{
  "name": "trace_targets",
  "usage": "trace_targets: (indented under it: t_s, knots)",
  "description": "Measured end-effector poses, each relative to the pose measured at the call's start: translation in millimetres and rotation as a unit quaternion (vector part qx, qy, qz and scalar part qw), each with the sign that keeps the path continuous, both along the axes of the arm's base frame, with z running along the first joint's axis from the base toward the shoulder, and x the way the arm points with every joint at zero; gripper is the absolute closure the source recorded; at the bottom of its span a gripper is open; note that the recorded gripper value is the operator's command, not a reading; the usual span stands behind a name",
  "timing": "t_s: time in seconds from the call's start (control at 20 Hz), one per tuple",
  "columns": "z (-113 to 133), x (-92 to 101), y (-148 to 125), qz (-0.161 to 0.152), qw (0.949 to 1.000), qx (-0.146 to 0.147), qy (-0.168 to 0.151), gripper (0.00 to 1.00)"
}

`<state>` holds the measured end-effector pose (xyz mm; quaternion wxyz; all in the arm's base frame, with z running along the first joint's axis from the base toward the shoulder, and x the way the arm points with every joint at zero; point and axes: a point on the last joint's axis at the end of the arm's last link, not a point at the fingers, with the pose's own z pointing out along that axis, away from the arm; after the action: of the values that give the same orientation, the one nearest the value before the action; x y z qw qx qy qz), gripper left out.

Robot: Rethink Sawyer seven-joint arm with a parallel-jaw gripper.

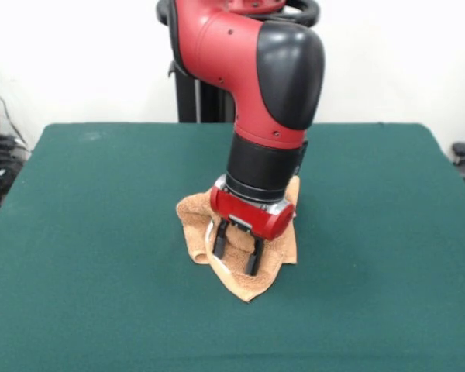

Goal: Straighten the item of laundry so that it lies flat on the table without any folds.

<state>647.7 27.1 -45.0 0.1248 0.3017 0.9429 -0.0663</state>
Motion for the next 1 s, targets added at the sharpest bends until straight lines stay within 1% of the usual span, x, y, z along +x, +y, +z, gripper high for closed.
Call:
trace_targets:
  t_s: [0.05,0.45,0.7,1.0]
  knots:
    - [0,0.3,-1,0.000,1.0000,0.000,-0.001,1.00]
    - [-1,1.2,3,0.003,1.0000,-0.001,-0.003,1.00]
    - [-1,1.4,9,0.008,0.9999,-0.006,-0.007,1.00]
    - [-1,1.0,16,0.012,0.9999,-0.006,-0.007,1.00]
